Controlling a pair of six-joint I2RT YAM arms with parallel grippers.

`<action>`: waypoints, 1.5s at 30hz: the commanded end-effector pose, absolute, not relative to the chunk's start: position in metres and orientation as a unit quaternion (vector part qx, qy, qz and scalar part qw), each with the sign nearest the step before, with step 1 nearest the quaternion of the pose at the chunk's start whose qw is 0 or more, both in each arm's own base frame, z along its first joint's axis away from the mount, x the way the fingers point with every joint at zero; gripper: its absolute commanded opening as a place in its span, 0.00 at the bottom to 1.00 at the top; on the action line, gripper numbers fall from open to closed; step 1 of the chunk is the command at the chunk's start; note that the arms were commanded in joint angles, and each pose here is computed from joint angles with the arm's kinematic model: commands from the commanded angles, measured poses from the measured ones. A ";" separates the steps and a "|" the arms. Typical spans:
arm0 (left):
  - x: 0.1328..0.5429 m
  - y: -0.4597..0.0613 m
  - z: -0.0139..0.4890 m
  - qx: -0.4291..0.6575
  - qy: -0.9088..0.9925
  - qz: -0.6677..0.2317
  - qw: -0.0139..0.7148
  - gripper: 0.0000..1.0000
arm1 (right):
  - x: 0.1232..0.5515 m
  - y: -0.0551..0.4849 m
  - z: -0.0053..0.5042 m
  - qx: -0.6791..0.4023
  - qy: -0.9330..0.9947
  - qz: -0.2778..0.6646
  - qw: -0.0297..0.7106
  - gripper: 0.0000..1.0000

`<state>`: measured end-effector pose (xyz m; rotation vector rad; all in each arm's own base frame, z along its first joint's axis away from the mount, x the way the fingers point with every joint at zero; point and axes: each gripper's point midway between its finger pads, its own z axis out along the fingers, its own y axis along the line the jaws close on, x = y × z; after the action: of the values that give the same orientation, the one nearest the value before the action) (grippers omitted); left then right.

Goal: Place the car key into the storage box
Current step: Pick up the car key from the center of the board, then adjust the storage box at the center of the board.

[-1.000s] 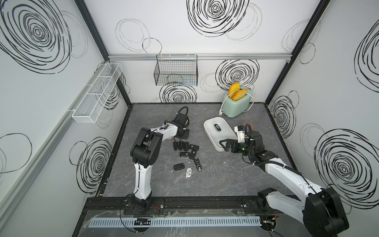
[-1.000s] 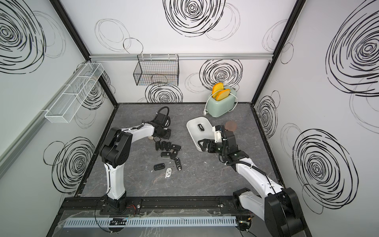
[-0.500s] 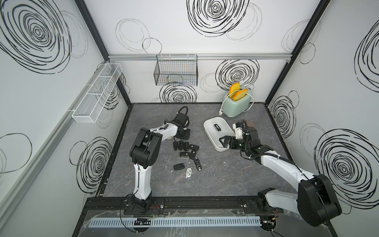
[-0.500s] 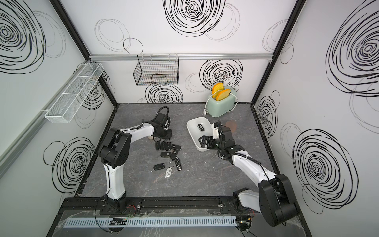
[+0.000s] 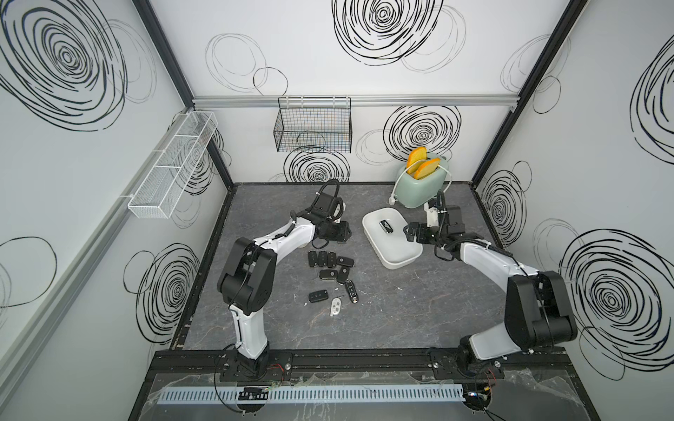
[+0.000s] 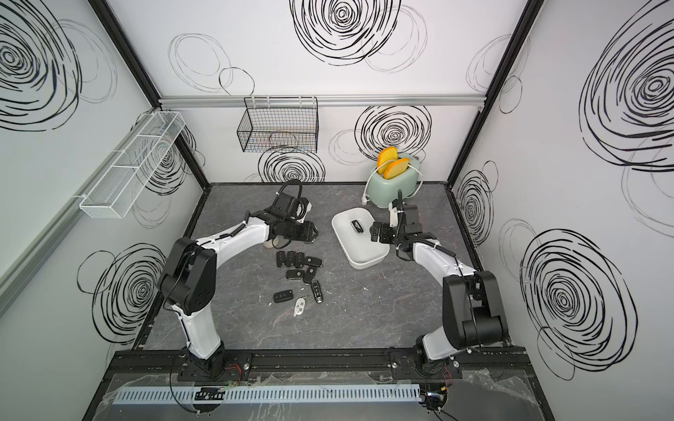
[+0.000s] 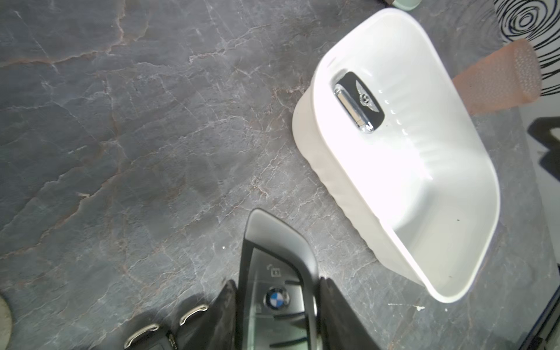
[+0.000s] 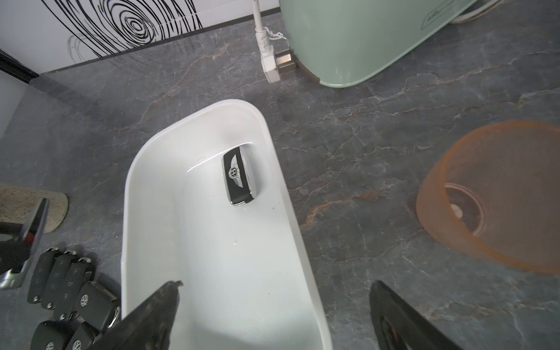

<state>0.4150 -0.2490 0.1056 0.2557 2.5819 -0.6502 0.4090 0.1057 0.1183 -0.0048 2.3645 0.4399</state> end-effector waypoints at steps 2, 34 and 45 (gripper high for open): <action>0.406 -0.255 0.133 0.094 0.927 -0.268 0.244 0.38 | 0.425 0.119 0.117 -0.045 0.915 0.189 0.352 0.99; 0.406 -0.301 0.181 0.138 0.904 -0.299 0.272 0.38 | 0.383 0.197 0.096 -0.086 0.908 0.302 0.279 0.99; 0.421 -0.342 0.153 0.153 0.918 -0.262 0.255 0.38 | 0.371 0.156 0.156 -0.044 0.889 0.266 0.370 0.99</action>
<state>0.4097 -0.3349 0.1495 0.4334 2.5119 -0.7445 0.3750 0.1709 0.1490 -0.1761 2.2991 0.7285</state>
